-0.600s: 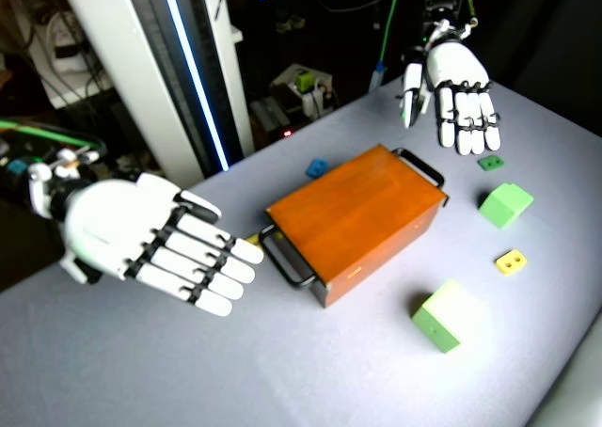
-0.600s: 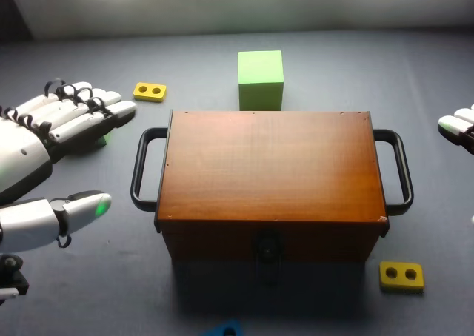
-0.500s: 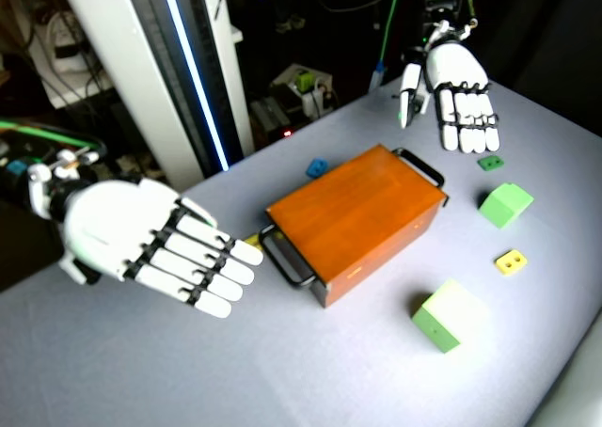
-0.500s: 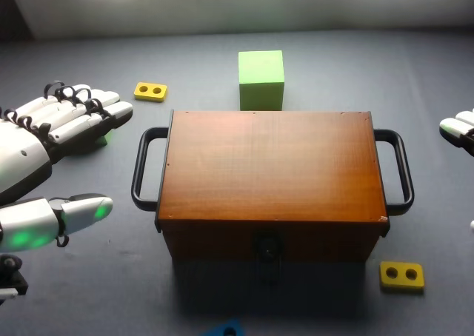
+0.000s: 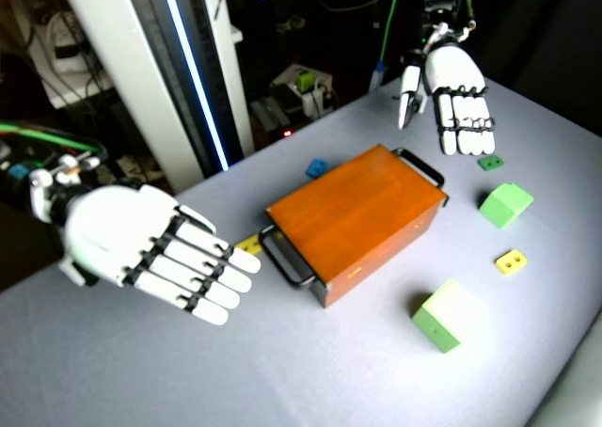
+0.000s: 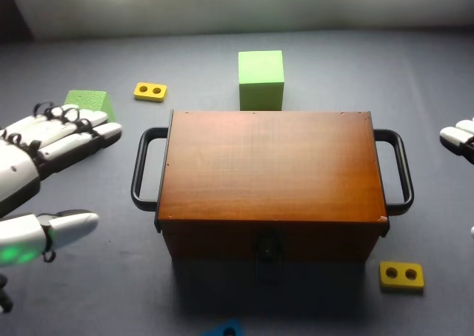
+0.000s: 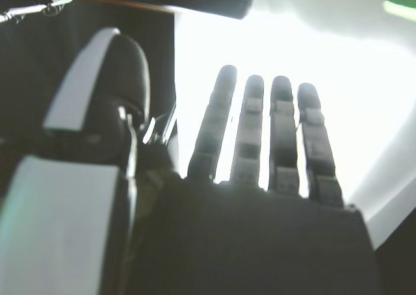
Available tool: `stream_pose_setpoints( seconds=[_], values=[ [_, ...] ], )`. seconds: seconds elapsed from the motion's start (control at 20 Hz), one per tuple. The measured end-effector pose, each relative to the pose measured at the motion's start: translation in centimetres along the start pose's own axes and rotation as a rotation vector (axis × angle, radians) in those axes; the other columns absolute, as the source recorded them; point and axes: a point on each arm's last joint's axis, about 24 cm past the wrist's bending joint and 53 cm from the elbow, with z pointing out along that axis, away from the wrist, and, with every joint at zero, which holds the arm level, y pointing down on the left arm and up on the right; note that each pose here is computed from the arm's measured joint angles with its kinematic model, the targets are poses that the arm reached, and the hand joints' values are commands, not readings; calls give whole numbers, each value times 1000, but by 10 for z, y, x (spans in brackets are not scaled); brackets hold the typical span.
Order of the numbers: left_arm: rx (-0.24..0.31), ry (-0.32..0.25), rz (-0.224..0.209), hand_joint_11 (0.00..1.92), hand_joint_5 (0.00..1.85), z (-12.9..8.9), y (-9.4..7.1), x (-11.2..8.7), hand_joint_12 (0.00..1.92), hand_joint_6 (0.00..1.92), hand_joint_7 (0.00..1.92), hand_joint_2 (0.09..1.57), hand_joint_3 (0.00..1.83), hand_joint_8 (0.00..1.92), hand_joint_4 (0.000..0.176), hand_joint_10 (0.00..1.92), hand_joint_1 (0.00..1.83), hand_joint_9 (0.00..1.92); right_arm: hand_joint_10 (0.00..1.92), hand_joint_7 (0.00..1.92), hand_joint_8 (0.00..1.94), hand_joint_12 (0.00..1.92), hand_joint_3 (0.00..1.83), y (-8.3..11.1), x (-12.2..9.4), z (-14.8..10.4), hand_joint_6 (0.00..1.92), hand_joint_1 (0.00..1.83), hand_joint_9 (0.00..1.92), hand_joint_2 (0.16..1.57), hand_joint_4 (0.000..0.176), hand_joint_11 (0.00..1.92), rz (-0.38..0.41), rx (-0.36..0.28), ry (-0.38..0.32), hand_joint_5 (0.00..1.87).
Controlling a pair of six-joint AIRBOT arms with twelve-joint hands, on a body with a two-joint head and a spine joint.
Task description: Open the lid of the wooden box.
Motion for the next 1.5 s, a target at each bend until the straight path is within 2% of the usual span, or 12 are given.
stream_pose_setpoints(
  seconds=[0.3, 0.5, 0.85, 0.95, 1.25, 1.5],
  values=[
    [-16, 8, -5, 0, 158, -4, 4, 3, 0, 8, 47, 1385, 3, 2, 0, 0, 224, 0, 0, 0, 0, 0, 0, -11, 14, 2, 0, 585, 0, 1371, 0, 0, 4, 30, 44, 1],
    [-19, 71, -11, 0, 165, -4, 6, 18, 0, 5, 33, 1379, 0, 0, 0, 0, 237, 0, 0, 0, 0, 0, 0, -12, 23, 10, 0, 604, 0, 1366, 0, 0, 7, 34, 75, 0],
    [-42, 127, -12, 0, 139, 2, 12, 29, 0, 5, 31, 1370, 0, 5, 0, 0, 263, 0, 0, 0, 0, 0, 0, -9, 33, 23, 0, 586, 0, 1368, 0, 0, 2, 20, 116, 0],
    [-32, 147, -11, 0, 117, 5, 11, 32, 0, 0, 19, 1376, 2, 0, 0, 0, 230, 0, 0, 0, 0, 0, 0, -8, 36, 24, 1, 600, 0, 1365, 0, 0, -1, 16, 127, 2],
    [-28, 189, -29, 0, 81, 12, 10, 49, 0, 0, 0, 1391, 4, 0, 0, 0, 235, 0, 0, 0, 0, 0, 0, -10, 42, 27, 8, 597, 0, 1361, 0, 0, -1, 23, 147, 24],
    [-28, 195, -33, 0, 90, 12, 11, 51, 0, 6, 1, 1387, 0, 0, 0, 0, 259, 0, 0, 0, 0, 0, 1, -13, 47, 28, 5, 605, 0, 1366, 0, 0, -8, 28, 167, 24]
  ],
)
